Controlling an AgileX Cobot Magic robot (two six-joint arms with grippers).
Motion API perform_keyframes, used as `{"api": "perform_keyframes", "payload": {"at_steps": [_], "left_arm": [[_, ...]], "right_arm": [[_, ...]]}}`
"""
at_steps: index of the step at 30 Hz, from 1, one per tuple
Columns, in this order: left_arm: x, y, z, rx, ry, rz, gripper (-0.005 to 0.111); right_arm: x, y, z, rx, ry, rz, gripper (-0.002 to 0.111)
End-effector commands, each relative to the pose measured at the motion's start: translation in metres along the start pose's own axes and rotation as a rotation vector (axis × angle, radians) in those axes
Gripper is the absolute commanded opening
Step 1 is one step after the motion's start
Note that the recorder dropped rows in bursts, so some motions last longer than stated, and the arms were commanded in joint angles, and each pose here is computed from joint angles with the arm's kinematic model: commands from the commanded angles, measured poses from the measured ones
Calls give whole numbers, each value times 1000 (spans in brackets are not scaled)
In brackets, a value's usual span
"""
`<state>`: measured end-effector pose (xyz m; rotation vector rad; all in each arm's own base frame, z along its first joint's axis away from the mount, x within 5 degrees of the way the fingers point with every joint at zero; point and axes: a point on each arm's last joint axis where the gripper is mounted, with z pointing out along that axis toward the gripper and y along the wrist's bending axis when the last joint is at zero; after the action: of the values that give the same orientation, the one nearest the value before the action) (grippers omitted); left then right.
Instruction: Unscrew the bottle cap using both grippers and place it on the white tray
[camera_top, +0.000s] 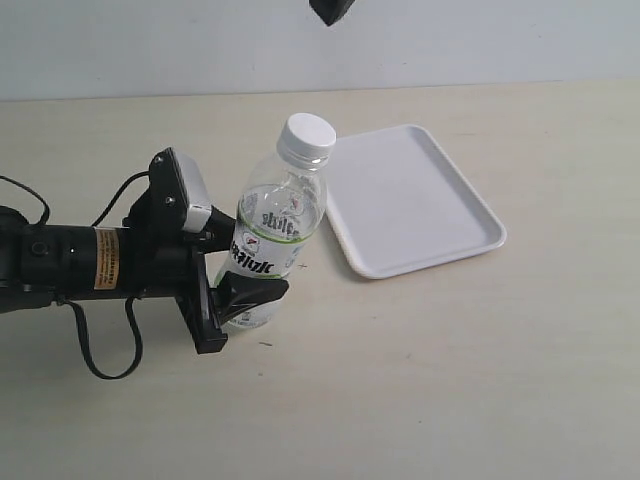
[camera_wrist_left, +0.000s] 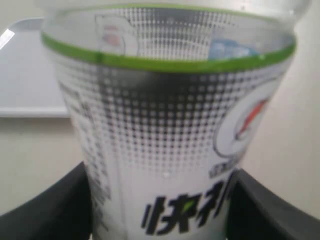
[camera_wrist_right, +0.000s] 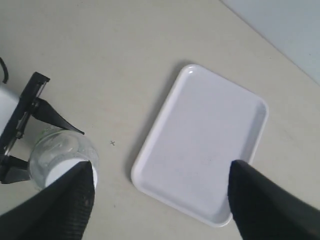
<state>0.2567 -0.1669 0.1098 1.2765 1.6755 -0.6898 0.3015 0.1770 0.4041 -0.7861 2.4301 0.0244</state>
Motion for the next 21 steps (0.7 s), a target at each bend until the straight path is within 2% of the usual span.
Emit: {"api": "perform_keyframes", "payload": {"at_steps": [1, 9, 10, 14, 19, 21], "left_arm": [[-6, 0, 0, -3, -53, -3, 0], [-4, 0, -6, -4, -83, -4, 0], [-4, -1, -6, -2, -93, 1, 0], [-4, -1, -6, -2, -93, 10, 0], [-4, -1, -6, -2, -95, 9, 0], [-4, -1, -6, -2, -95, 9, 0]], "right_arm": [[2, -5, -9, 26, -20, 22, 70], [34, -11, -11, 10, 44, 14, 70], [37, -12, -16, -1, 9, 23, 70], [47, -9, -21, -119, -109, 104, 70], [43, 3, -8, -272, -119, 233, 70], [43, 8, 4, -315, -76, 202, 70]]}}
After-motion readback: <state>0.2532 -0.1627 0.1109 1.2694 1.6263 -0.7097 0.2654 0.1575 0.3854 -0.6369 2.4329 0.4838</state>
